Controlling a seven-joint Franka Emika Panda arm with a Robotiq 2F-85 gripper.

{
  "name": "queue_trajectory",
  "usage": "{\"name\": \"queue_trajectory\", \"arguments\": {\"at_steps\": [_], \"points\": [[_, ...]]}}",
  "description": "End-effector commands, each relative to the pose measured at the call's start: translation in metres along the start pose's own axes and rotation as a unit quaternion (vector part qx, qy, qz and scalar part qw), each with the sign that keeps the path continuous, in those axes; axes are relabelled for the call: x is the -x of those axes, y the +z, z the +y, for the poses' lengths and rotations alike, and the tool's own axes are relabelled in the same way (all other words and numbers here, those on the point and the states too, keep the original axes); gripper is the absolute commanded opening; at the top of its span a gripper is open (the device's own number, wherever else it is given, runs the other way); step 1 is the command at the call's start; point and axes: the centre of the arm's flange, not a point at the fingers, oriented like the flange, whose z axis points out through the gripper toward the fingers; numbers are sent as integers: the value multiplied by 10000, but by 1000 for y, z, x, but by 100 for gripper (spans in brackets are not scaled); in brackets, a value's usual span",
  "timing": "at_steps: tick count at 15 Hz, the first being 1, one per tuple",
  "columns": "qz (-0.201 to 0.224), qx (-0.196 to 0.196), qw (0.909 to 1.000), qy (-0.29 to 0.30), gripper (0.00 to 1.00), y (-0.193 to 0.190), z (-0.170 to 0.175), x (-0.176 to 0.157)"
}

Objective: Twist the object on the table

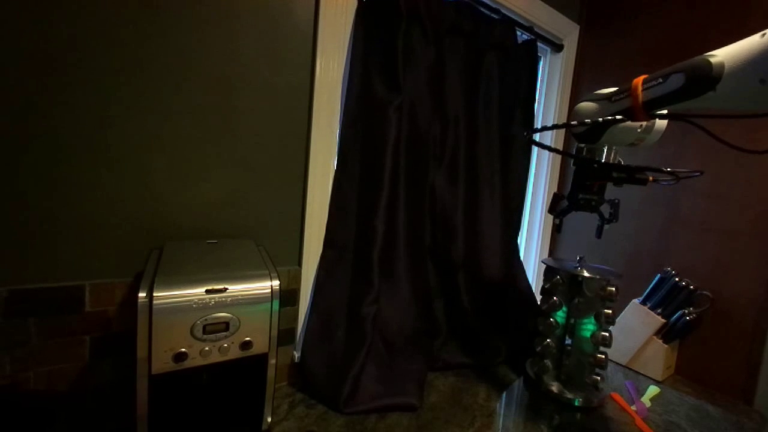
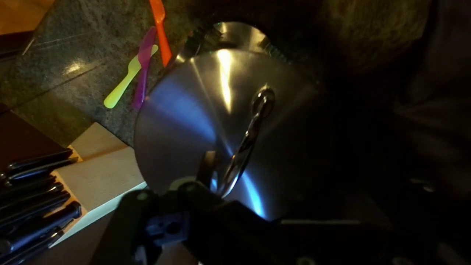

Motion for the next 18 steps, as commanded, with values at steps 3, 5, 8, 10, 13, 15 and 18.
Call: {"name": "queue_trajectory", "arguments": {"at_steps": [3, 5, 8, 10, 13, 15, 18], "points": [[-611, 275, 9897, -1264, 100, 8, -32, 99], [-713, 504, 9862, -1407, 100, 14, -44, 122], [-473, 739, 9874, -1315, 100, 27, -60, 144], [-214, 953, 9901, -1006, 100, 33, -68, 153], [-371, 865, 9886, -1174, 100, 28, -77, 141], [-362, 855, 9888, -1171, 100, 27, -77, 140], [-375, 845, 9891, -1145, 100, 27, -75, 138]]}}
